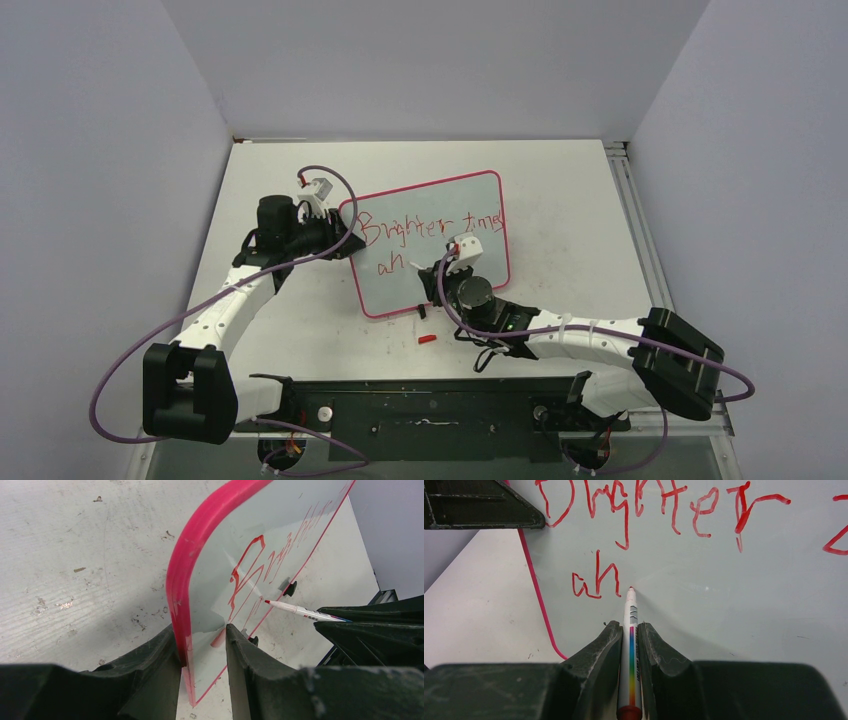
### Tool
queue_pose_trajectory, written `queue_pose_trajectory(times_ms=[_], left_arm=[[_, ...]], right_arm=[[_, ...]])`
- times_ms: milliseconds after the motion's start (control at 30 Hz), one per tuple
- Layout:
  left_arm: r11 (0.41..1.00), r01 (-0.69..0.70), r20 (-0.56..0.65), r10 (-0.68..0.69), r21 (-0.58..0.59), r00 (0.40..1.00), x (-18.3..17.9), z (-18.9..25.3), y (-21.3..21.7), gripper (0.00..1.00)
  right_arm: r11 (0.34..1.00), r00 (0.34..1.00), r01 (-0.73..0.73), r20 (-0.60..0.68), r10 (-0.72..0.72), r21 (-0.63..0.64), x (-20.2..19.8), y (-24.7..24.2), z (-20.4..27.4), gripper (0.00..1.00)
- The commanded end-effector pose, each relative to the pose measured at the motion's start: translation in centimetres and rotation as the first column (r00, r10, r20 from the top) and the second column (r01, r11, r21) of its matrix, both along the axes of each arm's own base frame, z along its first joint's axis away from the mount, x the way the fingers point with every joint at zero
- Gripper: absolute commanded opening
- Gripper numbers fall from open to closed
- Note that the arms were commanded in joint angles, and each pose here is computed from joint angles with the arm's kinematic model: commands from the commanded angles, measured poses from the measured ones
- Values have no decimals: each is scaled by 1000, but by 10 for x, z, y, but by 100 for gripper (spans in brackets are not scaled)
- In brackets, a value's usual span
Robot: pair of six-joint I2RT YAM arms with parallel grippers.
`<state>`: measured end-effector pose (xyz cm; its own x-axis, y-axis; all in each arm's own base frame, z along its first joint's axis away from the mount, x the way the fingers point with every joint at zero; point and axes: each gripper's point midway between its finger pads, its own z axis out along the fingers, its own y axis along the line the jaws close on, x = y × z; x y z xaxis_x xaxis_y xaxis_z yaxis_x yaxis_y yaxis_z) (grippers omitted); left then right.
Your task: Write a sentence on the whiteboard
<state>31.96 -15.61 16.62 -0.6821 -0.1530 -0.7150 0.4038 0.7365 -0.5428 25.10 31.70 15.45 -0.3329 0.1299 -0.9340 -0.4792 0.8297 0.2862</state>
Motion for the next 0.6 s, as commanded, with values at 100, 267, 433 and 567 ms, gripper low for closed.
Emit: queue_pose_trajectory(times_ms=[100, 267, 433, 567], left_arm=[[999, 32, 88, -29, -35, 996, 5, 31, -6, 34], [999, 32, 88, -29, -34, 996, 5, 31, -6, 34], [999, 31, 88, -28, -34, 996, 5, 31, -6, 34], [999, 30, 89, -27, -34, 996, 6, 31, -6, 34]], right_arm=[[998, 998, 54, 25, -55, 11, 7, -8, 10, 5], [996, 996, 88, 30, -88, 5, 9, -19, 12, 5], [995, 994, 101, 46, -102, 23, 14, -21, 21, 5], [995, 993, 95, 62, -97, 43, 18, -17, 28, 5]])
